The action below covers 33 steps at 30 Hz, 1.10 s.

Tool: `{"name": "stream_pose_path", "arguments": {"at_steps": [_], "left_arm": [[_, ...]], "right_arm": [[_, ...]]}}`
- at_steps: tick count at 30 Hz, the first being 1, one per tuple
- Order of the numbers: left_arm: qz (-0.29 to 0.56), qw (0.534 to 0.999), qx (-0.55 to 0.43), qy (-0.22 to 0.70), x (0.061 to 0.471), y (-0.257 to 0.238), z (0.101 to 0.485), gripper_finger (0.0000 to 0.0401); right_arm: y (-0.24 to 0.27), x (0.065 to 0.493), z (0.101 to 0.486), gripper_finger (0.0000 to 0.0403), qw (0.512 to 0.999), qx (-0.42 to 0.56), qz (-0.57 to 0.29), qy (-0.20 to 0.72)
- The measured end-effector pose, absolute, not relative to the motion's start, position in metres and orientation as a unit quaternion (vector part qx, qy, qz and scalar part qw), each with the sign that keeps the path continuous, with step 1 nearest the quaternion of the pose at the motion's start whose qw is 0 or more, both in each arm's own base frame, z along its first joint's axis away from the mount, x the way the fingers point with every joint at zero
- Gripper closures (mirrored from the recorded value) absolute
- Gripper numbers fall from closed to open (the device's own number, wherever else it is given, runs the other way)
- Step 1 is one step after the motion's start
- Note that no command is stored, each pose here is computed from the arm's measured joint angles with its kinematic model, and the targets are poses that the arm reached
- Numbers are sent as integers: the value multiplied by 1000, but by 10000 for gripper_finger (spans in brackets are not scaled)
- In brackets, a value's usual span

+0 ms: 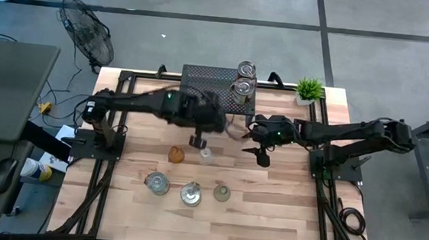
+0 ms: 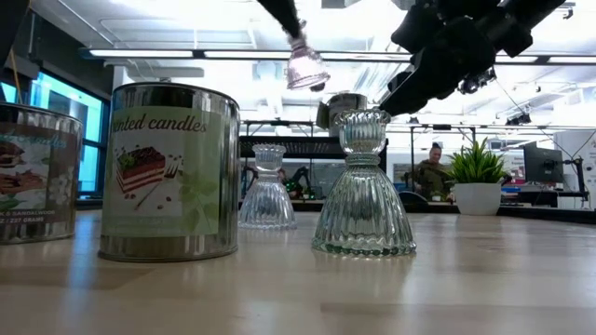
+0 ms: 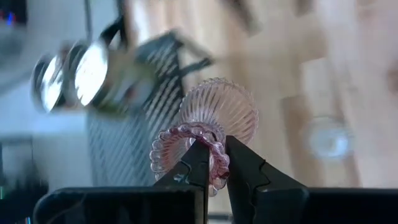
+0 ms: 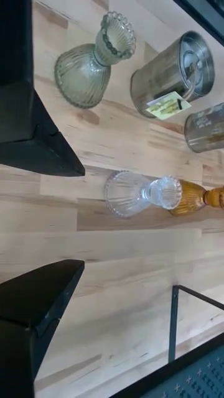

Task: Pick & Place candle stick holders
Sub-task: Put the pink glass candlestick on the shelf

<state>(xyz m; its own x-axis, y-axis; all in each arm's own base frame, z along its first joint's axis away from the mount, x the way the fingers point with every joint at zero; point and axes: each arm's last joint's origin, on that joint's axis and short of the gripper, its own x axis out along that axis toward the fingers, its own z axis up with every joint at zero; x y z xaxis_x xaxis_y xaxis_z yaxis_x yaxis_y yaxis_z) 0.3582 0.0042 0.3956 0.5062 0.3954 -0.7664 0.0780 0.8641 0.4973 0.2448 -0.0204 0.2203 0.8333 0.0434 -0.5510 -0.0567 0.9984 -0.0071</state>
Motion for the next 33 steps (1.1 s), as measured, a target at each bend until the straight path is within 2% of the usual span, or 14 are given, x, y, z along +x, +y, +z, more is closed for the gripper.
{"name": "stream_pose_path", "arguments": {"at_steps": [7, 15, 19, 28, 33], "left_arm": [[226, 817, 115, 518, 342, 80, 396, 380], [308, 804, -29, 507, 310, 168, 395, 380], [321, 802, -104, 493, 291, 199, 394, 380], [348, 797, -150, 471, 271, 237, 390, 380], [342, 788, -159, 487, 276, 244, 379, 380]], "right_arm": [[-20, 245, 220, 179, 957, -15, 27, 288], [-20, 245, 220, 179, 957, -25, 31, 288], [-21, 245, 220, 179, 957, -32, 29, 287], [-21, 245, 220, 179, 958, -36, 30, 283], [-21, 246, 220, 179, 958, -37, 26, 283]]}}
